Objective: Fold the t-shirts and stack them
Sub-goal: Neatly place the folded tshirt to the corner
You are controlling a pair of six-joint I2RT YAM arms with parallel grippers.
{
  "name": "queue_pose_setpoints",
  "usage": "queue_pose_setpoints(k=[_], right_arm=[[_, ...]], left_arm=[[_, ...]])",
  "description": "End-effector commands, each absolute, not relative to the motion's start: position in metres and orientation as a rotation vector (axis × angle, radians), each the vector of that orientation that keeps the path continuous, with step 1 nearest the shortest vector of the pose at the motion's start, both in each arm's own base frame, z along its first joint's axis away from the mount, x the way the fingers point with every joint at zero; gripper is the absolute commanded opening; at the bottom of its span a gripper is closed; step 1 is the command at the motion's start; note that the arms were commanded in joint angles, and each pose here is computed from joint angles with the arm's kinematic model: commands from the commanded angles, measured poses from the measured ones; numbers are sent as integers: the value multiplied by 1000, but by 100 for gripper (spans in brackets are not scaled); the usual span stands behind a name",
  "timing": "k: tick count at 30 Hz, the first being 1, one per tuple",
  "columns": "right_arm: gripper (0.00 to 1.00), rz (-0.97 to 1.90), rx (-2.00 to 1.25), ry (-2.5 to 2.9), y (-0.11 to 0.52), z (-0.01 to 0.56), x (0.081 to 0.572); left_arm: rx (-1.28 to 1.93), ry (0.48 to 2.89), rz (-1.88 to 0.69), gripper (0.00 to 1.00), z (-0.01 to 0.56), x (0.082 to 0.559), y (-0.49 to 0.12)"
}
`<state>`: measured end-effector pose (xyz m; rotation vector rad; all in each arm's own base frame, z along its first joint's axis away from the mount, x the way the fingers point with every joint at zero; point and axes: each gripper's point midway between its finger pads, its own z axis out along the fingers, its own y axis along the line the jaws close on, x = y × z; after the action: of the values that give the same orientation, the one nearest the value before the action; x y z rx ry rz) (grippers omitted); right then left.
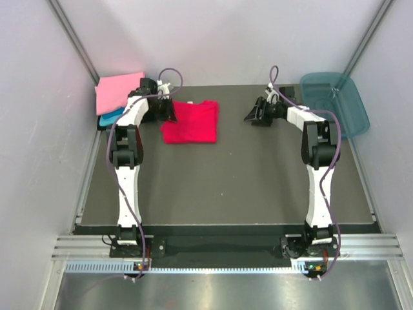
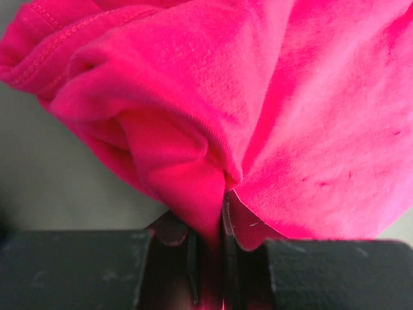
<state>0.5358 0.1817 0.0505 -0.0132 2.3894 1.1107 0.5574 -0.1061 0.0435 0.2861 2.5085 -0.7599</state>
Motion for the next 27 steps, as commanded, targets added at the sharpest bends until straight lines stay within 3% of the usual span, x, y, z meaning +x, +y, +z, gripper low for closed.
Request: queue_pose_setpoints(k=[1, 11, 27], right_arm=[[61, 1127, -50, 2327, 184, 83, 534], [60, 1166, -29, 2312, 179, 85, 527], [59, 1189, -11, 2295, 177, 90, 524]], left_arm=[[413, 2388, -507, 0, 120, 569, -76], [440, 2254, -264, 0, 183, 588, -51], [400, 2103, 115, 0, 233, 625, -4]])
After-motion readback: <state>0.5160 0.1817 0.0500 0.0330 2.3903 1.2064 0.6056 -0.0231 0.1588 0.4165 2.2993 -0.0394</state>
